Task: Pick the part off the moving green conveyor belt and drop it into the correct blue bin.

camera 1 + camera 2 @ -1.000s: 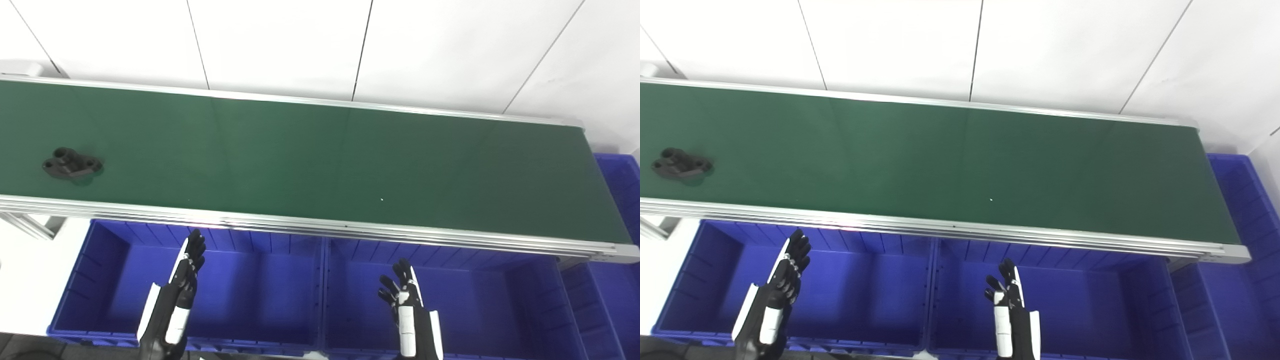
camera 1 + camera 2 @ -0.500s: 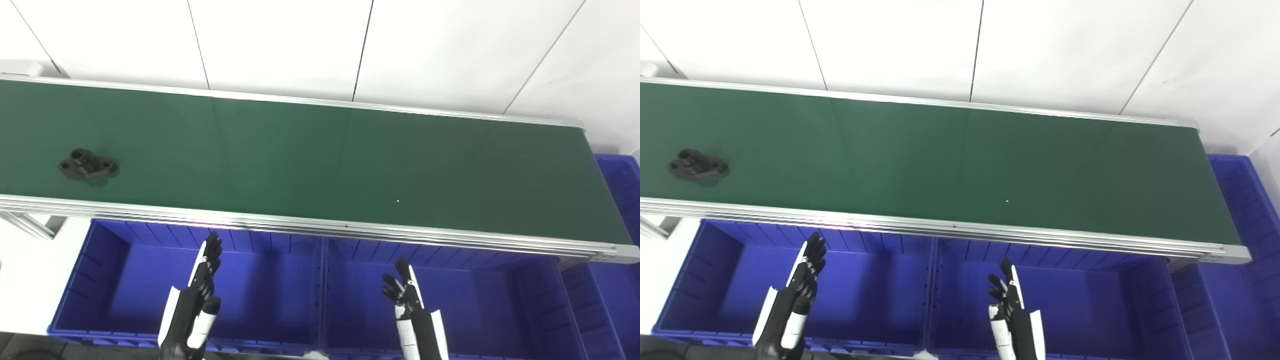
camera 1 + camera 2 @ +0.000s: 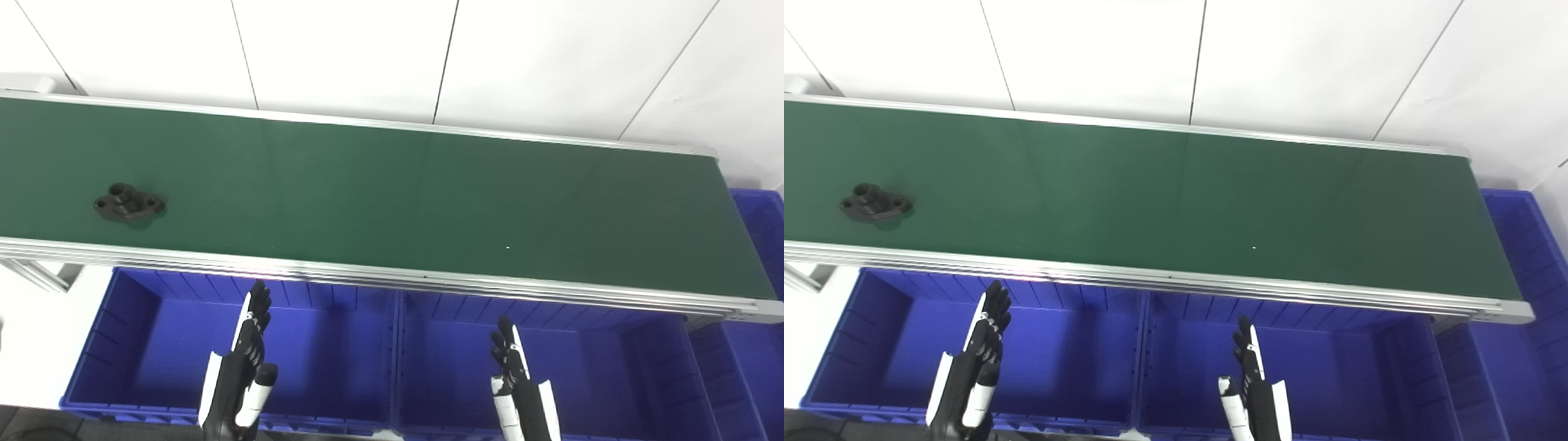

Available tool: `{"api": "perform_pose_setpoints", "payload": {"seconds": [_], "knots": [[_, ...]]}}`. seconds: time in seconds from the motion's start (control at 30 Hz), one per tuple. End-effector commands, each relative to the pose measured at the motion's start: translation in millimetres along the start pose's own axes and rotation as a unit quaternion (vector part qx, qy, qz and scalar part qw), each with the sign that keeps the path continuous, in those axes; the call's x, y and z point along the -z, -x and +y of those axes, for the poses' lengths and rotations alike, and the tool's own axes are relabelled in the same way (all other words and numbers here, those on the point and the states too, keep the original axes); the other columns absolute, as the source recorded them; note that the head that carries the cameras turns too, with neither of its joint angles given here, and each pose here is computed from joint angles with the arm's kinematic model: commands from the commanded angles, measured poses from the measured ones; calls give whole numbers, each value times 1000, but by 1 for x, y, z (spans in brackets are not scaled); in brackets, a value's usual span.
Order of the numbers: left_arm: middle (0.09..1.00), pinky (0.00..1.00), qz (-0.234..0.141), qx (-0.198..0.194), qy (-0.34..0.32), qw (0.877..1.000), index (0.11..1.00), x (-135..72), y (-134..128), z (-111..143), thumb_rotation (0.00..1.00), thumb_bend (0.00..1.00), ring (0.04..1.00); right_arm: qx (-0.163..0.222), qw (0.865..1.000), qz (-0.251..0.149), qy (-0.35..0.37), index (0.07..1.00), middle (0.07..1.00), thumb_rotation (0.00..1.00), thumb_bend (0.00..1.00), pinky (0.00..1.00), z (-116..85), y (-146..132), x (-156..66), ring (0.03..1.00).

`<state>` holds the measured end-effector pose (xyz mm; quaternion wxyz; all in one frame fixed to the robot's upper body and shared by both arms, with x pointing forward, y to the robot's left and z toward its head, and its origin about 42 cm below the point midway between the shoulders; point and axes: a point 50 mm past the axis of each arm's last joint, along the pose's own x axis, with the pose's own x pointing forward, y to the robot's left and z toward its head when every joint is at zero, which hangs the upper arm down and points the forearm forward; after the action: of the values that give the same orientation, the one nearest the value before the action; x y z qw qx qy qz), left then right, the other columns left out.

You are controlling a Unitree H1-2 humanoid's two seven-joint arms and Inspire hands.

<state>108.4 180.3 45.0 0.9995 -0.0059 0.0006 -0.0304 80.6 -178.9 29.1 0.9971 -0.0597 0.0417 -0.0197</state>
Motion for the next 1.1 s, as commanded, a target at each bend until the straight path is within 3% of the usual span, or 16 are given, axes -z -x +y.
{"api": "perform_pose_setpoints", "payload": {"seconds": [0.0, 0.3, 0.67, 0.83, 1.07], "knots": [[1000, 1000, -30, 2, -1, 1000, 1000, -8, -2, 2, 917, 944, 1000, 3, 999, -48, 4, 1000, 1000, 1000, 761, 999, 1, -2, -11, 1000], [1000, 1000, -31, 0, -8, 999, 1000, -8, -7, 9, 921, 937, 1000, -5, 996, -80, 38, 1000, 1000, 1000, 820, 1000, 3, -5, -13, 1000], [1000, 1000, -37, 2, -18, 999, 1000, -8, -13, 14, 925, 950, 1000, -3, 996, -85, 34, 1000, 1000, 1000, 846, 1000, 3, -6, -12, 1000], [1000, 1000, -37, 2, -20, 999, 1000, -8, -14, 16, 932, 975, 1000, 3, 997, -75, 20, 1000, 1000, 1000, 733, 1000, 3, -6, -10, 1000], [1000, 1000, -35, 10, -19, 999, 1000, -7, -15, 18, 930, 966, 1000, 27, 998, -58, -23, 1000, 1000, 1000, 743, 1000, 8, -7, -12, 1000]]}}
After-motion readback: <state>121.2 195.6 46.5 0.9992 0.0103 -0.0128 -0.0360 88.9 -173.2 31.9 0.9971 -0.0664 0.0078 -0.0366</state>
